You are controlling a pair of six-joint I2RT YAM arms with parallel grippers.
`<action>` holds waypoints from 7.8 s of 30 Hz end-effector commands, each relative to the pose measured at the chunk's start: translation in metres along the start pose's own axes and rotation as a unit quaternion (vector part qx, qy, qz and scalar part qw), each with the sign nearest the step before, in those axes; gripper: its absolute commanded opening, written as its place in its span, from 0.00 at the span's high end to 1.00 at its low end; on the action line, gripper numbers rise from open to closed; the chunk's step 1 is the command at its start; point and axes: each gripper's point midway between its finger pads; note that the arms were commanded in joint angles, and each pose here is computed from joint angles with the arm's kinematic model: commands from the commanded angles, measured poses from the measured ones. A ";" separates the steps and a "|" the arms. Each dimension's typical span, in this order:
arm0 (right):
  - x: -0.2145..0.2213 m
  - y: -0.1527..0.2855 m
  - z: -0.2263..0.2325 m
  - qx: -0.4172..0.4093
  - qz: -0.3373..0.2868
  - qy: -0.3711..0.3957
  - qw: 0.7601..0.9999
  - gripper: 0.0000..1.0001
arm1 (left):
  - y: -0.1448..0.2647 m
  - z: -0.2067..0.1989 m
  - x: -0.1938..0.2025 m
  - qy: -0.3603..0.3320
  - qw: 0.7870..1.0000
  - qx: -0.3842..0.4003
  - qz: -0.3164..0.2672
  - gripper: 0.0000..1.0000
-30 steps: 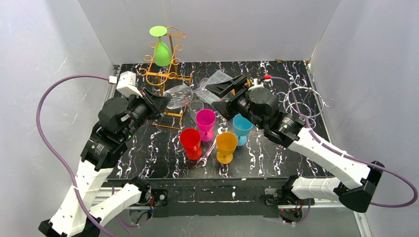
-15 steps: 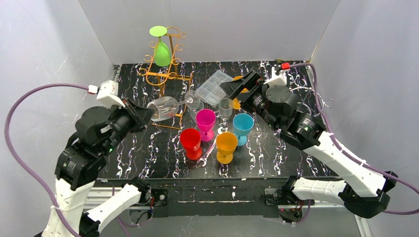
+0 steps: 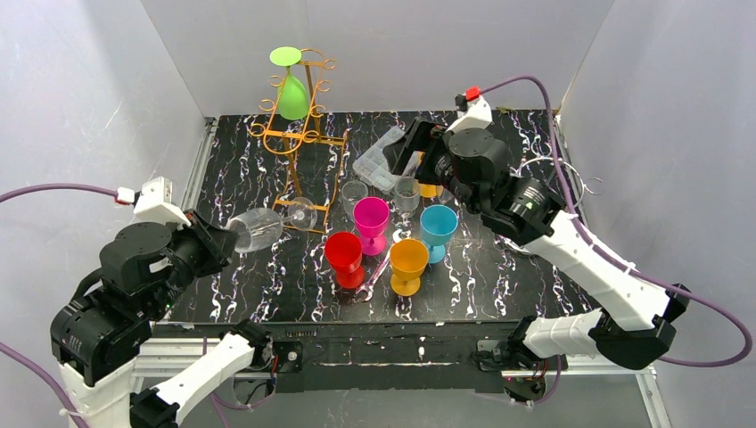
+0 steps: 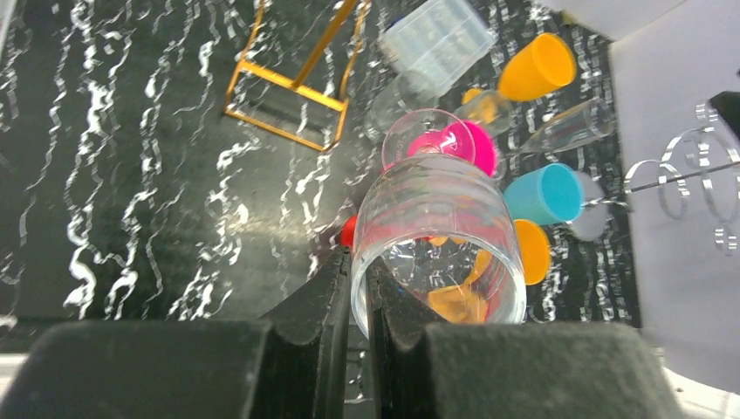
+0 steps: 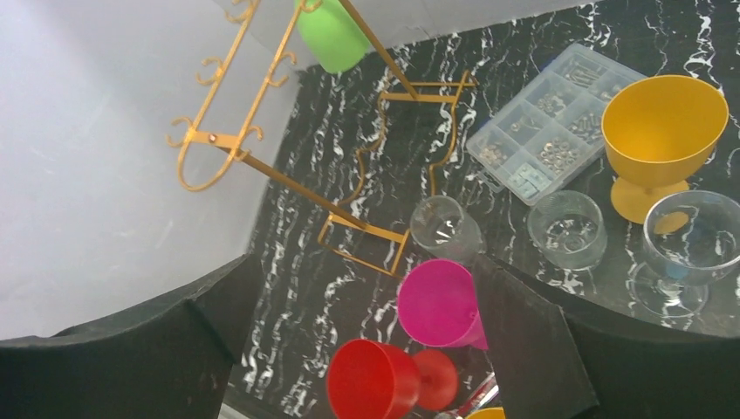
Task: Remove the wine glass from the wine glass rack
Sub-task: Place the wine glass at the center of the board, then pick up the wine glass from the wine rack.
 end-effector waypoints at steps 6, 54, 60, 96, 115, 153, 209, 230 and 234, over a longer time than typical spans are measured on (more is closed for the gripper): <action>0.004 -0.009 0.012 -0.014 0.034 0.068 0.997 0.00 | -0.015 0.032 0.040 -0.043 0.988 -0.106 0.106 1.00; 0.035 -0.017 -0.009 -0.014 0.121 0.121 0.985 0.00 | -0.163 0.022 0.153 -0.153 0.911 -0.125 0.362 1.00; 0.037 -0.018 -0.011 -0.014 0.121 0.119 0.985 0.00 | -0.162 0.024 0.153 -0.157 0.910 -0.128 0.361 1.00; 0.033 -0.011 -0.008 -0.020 0.120 0.112 0.986 0.00 | -0.139 -0.001 0.122 -0.135 0.935 -0.072 0.321 0.65; 0.020 -0.002 0.002 -0.034 0.111 0.127 0.985 0.00 | -0.096 -0.058 -0.064 -0.100 0.993 0.009 0.068 0.44; 0.038 -0.020 -0.028 0.020 0.119 0.137 0.983 0.00 | -0.392 0.042 -0.231 0.097 0.987 0.051 -0.117 0.48; 0.040 -0.025 -0.028 0.021 0.110 0.118 0.987 0.00 | -0.412 0.023 -0.244 0.207 0.958 0.155 -0.126 0.97; 0.040 -0.024 -0.026 0.017 0.111 0.109 0.988 0.00 | -0.386 0.023 -0.263 0.224 0.948 0.168 -0.149 1.00; 0.039 -0.022 -0.026 0.017 0.110 0.108 0.988 0.00 | -0.379 0.024 -0.267 0.221 0.948 0.165 -0.157 1.00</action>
Point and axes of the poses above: each gripper's point midway between its finger pads, its own y axis back along the fingers, its own z axis along the line the jaws close on, x = y × z, and after that the axes turned 12 degrees about -y, right-handed
